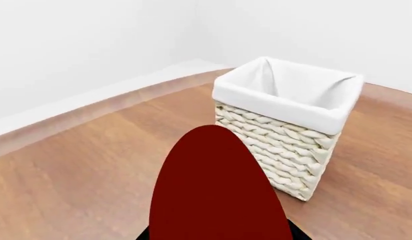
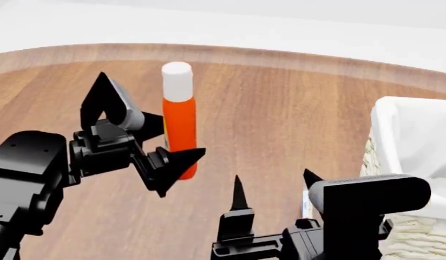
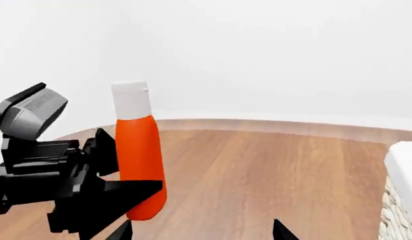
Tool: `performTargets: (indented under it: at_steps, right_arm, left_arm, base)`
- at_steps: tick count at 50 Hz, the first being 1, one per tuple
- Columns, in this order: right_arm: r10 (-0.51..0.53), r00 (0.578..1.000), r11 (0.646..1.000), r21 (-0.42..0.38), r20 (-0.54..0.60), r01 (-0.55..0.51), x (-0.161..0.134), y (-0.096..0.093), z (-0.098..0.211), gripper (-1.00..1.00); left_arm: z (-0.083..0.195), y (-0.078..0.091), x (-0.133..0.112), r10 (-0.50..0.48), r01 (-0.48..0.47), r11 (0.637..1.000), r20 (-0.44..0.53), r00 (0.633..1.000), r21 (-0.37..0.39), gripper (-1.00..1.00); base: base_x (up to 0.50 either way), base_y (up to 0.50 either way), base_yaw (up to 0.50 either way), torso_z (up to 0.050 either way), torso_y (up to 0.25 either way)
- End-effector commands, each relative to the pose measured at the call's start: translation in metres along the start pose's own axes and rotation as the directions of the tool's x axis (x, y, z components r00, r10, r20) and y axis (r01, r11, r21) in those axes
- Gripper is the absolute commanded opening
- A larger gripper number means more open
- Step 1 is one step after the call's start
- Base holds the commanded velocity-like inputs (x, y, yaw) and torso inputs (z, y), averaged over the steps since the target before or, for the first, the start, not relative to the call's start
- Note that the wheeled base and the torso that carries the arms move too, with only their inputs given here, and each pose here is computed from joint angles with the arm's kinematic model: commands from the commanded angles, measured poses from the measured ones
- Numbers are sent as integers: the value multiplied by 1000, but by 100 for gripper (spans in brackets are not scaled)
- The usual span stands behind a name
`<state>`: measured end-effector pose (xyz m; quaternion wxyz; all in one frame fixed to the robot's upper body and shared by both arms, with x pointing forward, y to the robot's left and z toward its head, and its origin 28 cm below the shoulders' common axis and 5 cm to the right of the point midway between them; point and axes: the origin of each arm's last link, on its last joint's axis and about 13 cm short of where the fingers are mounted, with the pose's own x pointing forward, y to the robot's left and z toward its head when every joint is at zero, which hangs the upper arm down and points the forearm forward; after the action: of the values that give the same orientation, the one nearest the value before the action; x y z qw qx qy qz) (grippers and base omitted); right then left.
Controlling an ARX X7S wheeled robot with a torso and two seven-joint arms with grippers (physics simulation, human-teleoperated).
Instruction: Pick up the ketchup, and put it in the basket.
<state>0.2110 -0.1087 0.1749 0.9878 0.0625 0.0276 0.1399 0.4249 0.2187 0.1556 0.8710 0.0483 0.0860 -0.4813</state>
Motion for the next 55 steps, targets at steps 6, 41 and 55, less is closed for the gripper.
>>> performTargets:
  at_steps: [6,41,55]
  right_arm:
    - [104,994,994,-19,13,-104,9,4,54,100]
    - [282,959,959,33,-43,-280,82,16,80,100]
    - [302,948,951,94,-98,-293,111,15,63,100]
  left_arm:
    - [0,-6,9,-72,73,996,46,996,-40,-100]
    - [-1,-9,13,-129,130,991,34,991,-31,-100]
    - [-1,-10,14,-137,138,990,40,990,-29,-100]
  base:
    - [0,0,0,0,2]
    - [0,0,0,0,0]
    - [0,0,0,0,0]
